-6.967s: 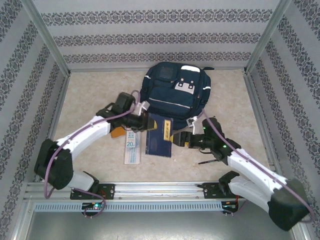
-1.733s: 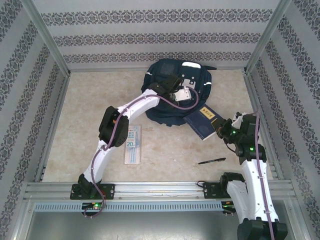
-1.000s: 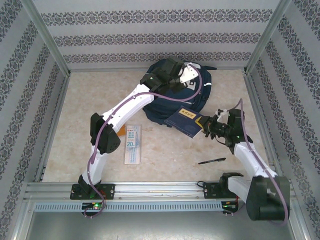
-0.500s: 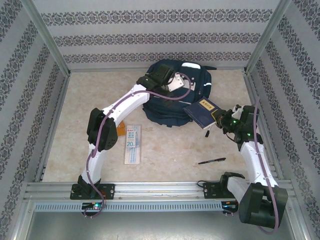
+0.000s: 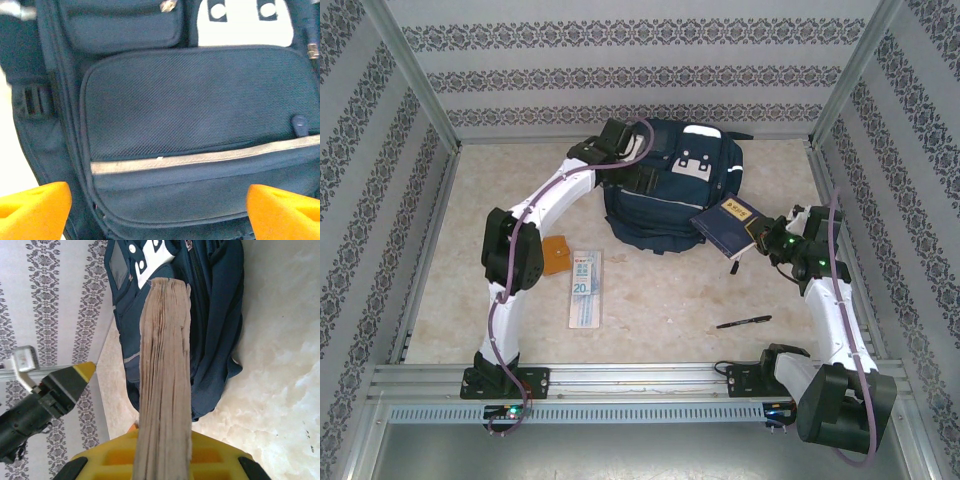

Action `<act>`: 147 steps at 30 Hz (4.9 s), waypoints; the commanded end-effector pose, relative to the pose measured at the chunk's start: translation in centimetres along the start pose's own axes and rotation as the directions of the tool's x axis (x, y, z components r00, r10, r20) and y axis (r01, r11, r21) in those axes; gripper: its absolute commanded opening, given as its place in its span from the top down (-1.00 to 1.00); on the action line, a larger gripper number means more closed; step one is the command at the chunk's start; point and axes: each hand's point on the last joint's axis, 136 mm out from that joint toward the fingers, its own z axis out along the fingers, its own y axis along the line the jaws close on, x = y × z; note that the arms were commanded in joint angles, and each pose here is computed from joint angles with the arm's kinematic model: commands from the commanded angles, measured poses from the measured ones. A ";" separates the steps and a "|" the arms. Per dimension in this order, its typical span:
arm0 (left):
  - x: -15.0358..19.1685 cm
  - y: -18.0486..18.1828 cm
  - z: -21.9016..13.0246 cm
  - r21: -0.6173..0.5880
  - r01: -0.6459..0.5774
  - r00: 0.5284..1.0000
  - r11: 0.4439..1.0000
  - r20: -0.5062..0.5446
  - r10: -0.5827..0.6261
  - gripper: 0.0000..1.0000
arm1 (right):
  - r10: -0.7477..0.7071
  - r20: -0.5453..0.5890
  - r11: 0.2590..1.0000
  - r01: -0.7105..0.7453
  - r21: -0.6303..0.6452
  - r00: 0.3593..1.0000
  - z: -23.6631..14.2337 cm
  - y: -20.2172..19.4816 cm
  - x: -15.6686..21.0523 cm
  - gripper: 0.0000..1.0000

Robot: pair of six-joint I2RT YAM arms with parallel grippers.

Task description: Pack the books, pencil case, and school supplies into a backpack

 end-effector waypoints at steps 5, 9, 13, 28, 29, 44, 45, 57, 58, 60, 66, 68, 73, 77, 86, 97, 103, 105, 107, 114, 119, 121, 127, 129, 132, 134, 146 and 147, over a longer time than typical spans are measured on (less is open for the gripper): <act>1.7 3.2 3.3 -0.041 0.238 0.970 0.970 -0.039 -0.239 -0.74 | -0.065 -0.018 0.997 0.065 -0.029 0.998 -0.7 1.3 0.2 1.00; 2.9 3.6 5.0 -0.055 0.243 0.966 0.968 -0.076 -0.247 -0.73 | -0.072 -0.018 0.997 0.072 -0.024 0.997 -0.8 1.3 0.3 1.00; 3.8 3.6 6.5 -0.049 0.245 0.963 0.968 -0.104 -0.249 -0.68 | -0.077 -0.017 0.997 0.076 -0.023 0.997 -1.0 1.3 0.4 1.00; 3.7 -0.3 8.6 0.201 0.296 0.951 0.934 -0.154 -0.269 0.14 | -0.066 -0.031 0.997 0.065 -0.036 0.997 -1.3 1.5 1.2 1.00; 3.7 -0.2 8.6 0.208 0.308 0.948 0.928 -0.155 -0.279 0.22 | -0.066 -0.033 0.997 0.065 -0.038 0.997 -1.3 1.5 1.2 1.00; -1.3 -0.2 0.6 0.402 0.466 0.851 0.788 0.038 -0.523 1.00 | -0.115 -0.222 0.987 0.086 -0.139 0.968 -1.2 3.3 5.2 1.00; -1.6 0.0 -0.2 0.410 0.476 0.838 0.778 0.055 -0.542 1.00 | -0.121 -0.260 0.985 0.084 -0.149 0.958 -1.2 3.5 6.1 1.00; -3.2 -0.5 -5.7 0.463 0.533 0.752 0.709 0.125 -0.647 1.00 | -0.199 -0.612 0.947 -0.009 -0.320 0.766 -3.0 6.4 16.6 1.00; -3.3 -0.6 -6.0 0.466 0.536 0.748 0.705 0.126 -0.652 1.00 | -0.199 -0.635 0.949 -0.014 -0.314 0.747 -3.1 6.2 17.3 1.00; -3.7 -0.9 -6.8 0.487 0.538 0.738 0.688 0.123 -0.664 1.00 | -0.167 -0.641 0.963 -0.015 -0.269 0.749 -2.3 5.3 17.5 1.00; -4.8 -2.6 -10.4 0.550 0.517 0.717 0.655 0.140 -0.683 1.00 | -0.062 -0.529 0.987 -0.028 -0.160 0.846 2.7 2.9 14.5 1.00; -4.8 -2.9 -11.4 0.562 0.520 0.703 0.643 0.145 -0.696 1.00 | -0.048 -0.502 0.988 -0.032 -0.150 0.864 4.2 2.7 13.5 1.00; -4.2 -3.8 -13.2 0.576 0.520 0.689 0.632 0.155 -0.708 1.00 | -0.015 -0.412 0.981 -0.066 -0.183 0.911 7.0 3.6 10.9 1.00; -3.2 -3.9 -13.3 0.574 0.546 0.667 0.610 0.143 -0.731 1.00 | 0.030 -0.341 0.977 -0.100 -0.189 0.939 8.0 3.9 9.2 1.00; -2.1 -6.1 -13.9 0.610 0.555 0.660 0.565 0.091 -0.746 1.00 | 0.072 -0.155 0.956 -0.112 -0.271 0.985 10.8 5.5 5.1 1.00; 0.7 -7.1 -14.1 0.583 0.586 0.661 0.563 0.058 -0.748 1.00 | 0.093 0.047 0.898 -0.063 -0.435 0.995 15.5 7.9 2.0 1.00; 1.7 -8.1 -14.2 0.583 0.583 0.686 0.566 0.020 -0.727 1.00 | 0.097 0.057 0.846 -0.052 -0.530 0.994 19.4 9.4 2.5 1.00; 1.9 -7.9 -14.1 0.576 0.583 0.688 0.573 0.025 -0.726 1.00 | 0.108 0.037 0.848 -0.072 -0.525 0.993 20.7 8.9 3.0 1.00; 1.9 -7.9 -14.1 0.578 0.584 0.686 0.570 0.024 -0.727 1.00 | 0.103 0.025 0.853 -0.075 -0.517 0.994 21.7 8.5 3.6 1.00; 1.8 -8.8 -13.9 0.600 0.573 0.698 0.559 0.000 -0.716 1.00 | 0.085 -0.037 0.854 -0.092 -0.512 0.996 25.1 8.8 6.6 0.97; 1.8 -9.3 -13.5 0.614 0.572 0.701 0.544 -0.021 -0.713 1.00 | 0.085 -0.066 0.856 -0.106 -0.506 0.994 26.9 9.3 8.2 0.96; 1.7 -9.9 -13.4 0.625 0.565 0.710 0.539 -0.035 -0.704 1.00 | 0.084 -0.084 0.852 -0.115 -0.510 0.993 27.4 9.8 8.9 0.90; 1.9 -10.7 -12.6 0.639 0.558 0.728 0.530 -0.070 -0.682 1.00 | 0.073 -0.105 0.888 -0.113 -0.447 0.992 28.5 9.6 9.8 0.58; 2.1 -10.9 -12.2 0.643 0.556 0.734 0.527 -0.082 -0.674 1.00 | 0.057 -0.107 0.900 -0.098 -0.425 0.993 29.1 9.3 9.8 0.55; 2.6 -10.8 -11.7 0.628 0.545 0.752 0.556 -0.074 -0.655 1.00 | 0.047 -0.146 0.930 -0.096 -0.353 0.988 31.0 7.5 9.9 0.58; 2.9 -10.5 -11.2 0.621 0.539 0.760 0.568 -0.068 -0.647 1.00 | 0.031 -0.167 0.927 -0.091 -0.365 0.986 31.7 7.5 10.2 0.62; 3.6 -7.6 -9.8 0.581 0.529 0.786 0.618 -0.061 -0.615 1.00 | -0.168 -0.376 0.910 -0.004 -0.415 0.911 31.4 10.1 14.2 0.95; 3.6 -7.3 -9.7 0.579 0.529 0.787 0.621 -0.059 -0.615 1.00 | -0.183 -0.394 0.908 0.001 -0.420 0.901 31.3 10.1 14.7 0.96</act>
